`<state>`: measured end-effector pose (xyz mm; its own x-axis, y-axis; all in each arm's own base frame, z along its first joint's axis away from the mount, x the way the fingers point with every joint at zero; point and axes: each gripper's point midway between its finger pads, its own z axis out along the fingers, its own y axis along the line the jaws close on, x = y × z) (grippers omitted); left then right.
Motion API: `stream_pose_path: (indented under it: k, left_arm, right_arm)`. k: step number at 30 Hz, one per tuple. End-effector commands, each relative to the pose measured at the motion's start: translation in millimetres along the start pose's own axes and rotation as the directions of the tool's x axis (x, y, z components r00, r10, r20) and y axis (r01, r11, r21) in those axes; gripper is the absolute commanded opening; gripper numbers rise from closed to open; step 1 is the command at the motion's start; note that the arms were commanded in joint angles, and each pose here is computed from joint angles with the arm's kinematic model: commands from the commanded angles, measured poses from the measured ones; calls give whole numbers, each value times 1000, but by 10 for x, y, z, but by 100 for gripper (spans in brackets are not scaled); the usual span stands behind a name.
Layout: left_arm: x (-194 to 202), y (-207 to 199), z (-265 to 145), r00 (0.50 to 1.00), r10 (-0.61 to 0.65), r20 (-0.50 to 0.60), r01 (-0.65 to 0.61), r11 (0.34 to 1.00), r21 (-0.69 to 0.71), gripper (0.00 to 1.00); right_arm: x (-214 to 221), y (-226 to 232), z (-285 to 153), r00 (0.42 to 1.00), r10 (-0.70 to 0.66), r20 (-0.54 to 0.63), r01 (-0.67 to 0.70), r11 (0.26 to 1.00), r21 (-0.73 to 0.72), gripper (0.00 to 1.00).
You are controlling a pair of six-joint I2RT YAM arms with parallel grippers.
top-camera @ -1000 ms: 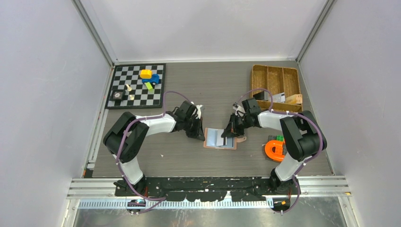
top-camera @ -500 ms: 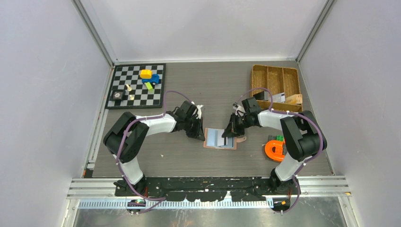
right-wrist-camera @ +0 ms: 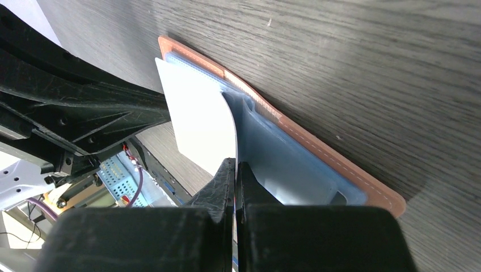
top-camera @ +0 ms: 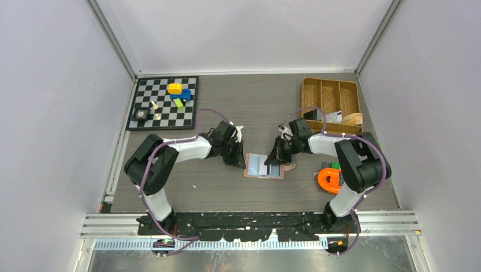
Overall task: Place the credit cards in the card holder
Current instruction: Insert the credit card into the card holder.
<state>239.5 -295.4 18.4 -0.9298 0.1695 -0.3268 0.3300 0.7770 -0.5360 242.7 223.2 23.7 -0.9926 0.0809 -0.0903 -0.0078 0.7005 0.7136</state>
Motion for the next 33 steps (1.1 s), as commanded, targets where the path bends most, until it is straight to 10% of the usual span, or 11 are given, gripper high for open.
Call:
stream_pose_path:
  k: [1,11,24,33]
  left_arm:
    - [286,450,108,997,5,-72,-17,986,-167,0]
    - [272,440,98,998,2,-65,-12,986,-166,0]
    - [299,447,82,998,-27,-48,18,985,-169,0]
    - [346,433,87,998,-35,-53,27,988,-153,0]
  right_arm:
    - [127,-350,178,1000,23,-2,-23,990,140,1]
    - [88,-374,164,999,37,28,-42,983,178,2]
    - [-38,-197,-147,993,-41,113,5,952,306,44]
    - [-105,-4,-350,981,-116,157,41,908,417,55]
